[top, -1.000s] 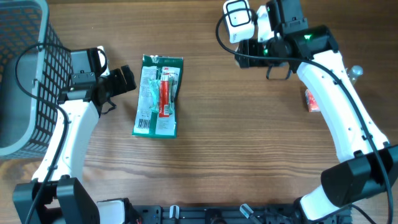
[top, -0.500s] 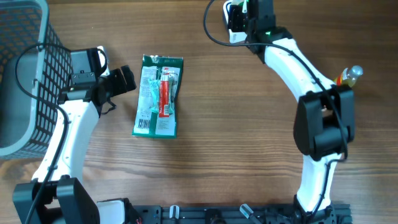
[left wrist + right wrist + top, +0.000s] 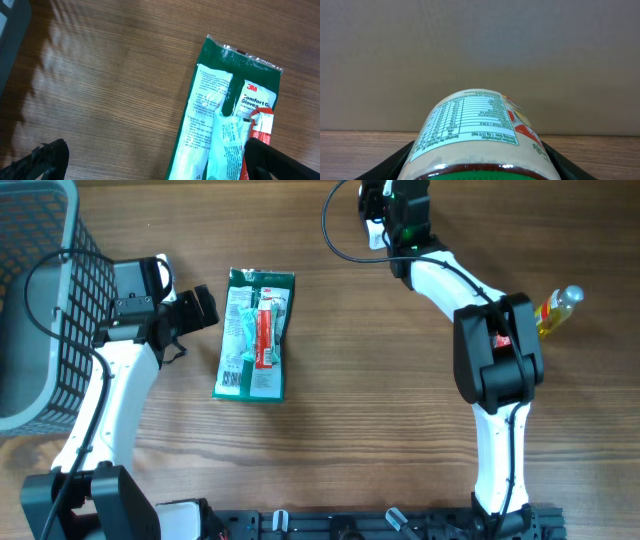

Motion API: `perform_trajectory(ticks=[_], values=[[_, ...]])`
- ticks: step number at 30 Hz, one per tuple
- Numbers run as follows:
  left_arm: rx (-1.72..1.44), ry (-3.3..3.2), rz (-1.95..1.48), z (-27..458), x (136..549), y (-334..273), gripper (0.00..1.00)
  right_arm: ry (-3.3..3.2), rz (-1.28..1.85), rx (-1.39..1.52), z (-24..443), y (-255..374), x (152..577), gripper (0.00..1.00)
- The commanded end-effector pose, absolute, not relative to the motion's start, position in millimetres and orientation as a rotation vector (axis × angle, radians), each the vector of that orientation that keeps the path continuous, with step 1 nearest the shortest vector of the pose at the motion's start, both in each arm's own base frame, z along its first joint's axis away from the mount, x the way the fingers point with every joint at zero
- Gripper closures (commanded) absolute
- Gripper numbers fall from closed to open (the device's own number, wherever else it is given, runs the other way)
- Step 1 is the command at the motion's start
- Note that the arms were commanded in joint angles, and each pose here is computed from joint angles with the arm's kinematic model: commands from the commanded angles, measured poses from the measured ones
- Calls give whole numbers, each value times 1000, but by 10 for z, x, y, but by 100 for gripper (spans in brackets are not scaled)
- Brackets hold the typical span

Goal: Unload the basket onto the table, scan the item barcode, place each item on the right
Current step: 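Raise the jar with the right gripper under the white scanner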

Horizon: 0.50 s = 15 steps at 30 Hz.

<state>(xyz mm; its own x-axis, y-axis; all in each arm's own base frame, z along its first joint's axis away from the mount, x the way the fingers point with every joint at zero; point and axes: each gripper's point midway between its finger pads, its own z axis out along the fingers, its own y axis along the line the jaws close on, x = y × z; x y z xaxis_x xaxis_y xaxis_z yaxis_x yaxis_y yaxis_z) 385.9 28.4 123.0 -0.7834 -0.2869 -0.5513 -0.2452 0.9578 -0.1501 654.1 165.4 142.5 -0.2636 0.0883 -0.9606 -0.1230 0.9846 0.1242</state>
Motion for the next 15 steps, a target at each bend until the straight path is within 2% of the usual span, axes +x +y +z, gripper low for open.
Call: perform_trajectory(ticks=[1, 15], values=[[-355, 2500, -99, 1266, 3882, 289, 0, 1811, 186, -8, 1353, 1580, 6616, 94], [-355, 2500, -100, 1267, 3882, 288, 0, 1826, 210, -26, 1250, 1596, 6622, 96]])
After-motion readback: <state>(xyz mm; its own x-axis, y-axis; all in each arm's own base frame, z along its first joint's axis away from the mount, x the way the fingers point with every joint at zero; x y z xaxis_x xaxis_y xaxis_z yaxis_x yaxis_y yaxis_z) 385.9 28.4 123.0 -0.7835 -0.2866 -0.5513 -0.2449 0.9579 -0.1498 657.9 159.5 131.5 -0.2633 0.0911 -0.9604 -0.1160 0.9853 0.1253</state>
